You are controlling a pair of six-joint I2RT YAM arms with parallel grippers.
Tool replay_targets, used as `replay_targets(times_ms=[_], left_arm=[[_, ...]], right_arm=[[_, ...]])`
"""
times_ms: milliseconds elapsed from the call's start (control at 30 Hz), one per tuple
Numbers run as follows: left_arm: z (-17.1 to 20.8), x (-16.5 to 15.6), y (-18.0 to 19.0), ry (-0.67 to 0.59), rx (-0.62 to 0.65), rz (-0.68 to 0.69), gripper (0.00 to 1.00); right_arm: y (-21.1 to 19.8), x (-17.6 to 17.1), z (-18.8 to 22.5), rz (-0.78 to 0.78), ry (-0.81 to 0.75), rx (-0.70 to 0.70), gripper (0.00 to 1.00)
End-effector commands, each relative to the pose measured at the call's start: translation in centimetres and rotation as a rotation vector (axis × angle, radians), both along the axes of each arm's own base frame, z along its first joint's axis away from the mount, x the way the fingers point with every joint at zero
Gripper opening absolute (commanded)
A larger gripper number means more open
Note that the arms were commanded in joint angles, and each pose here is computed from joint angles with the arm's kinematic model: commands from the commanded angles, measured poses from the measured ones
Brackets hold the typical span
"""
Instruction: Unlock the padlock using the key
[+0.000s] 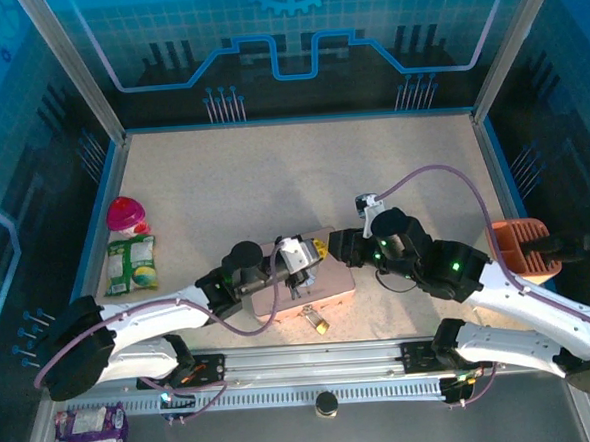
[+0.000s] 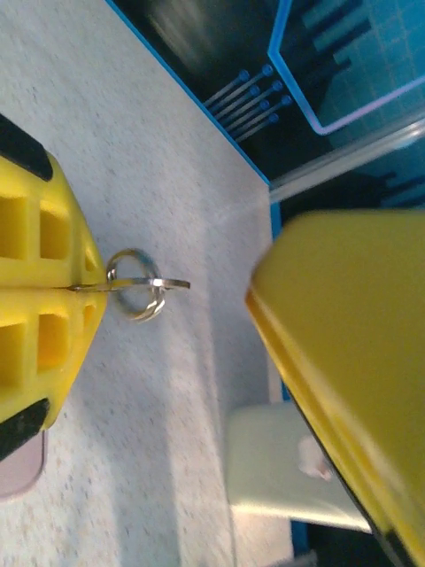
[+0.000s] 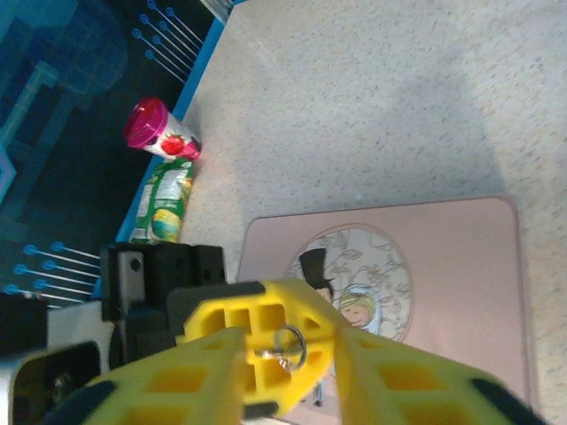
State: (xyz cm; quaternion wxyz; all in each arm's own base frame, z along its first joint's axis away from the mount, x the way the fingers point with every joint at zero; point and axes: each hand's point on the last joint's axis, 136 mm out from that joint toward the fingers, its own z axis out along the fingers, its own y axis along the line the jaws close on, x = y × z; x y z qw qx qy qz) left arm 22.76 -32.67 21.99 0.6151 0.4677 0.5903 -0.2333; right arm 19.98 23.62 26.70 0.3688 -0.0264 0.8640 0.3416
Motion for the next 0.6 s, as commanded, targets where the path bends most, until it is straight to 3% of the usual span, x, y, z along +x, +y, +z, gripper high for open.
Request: replay_targets(times_ms=[0, 100, 233, 433, 567], left_arm=[[-0.9, 2.1, 0.8, -0.139, 0.211, 0.041, 0.00], [-1.7, 3.5, 0.8, -0.194, 0.349, 0.051, 0.00], [-3.4, 3.1, 0.3, -0.348, 0.568, -0.102, 0.00], [-2.9, 2.0, -0.2, -0.484, 0.660, -0.273, 0.00], [-1.7, 1.9, -0.5, -0.555, 0.657, -0.286, 0.00]], right_arm=[[-2.2, 0.6, -0.2, -0.086, 0.002, 0.017, 0.39], [-3.1, 0.9, -1.3, -0.129, 0.053, 0.077, 0.40], [-3.1, 1.0, -2.1, -0.164, 0.114, 0.205, 0.40], [-2.4, 1.0, -3.4, -0.202, 0.188, 0.362, 0.39], [-1.2, 1.1, -4.6, -0.204, 0.252, 0.475, 0.38]])
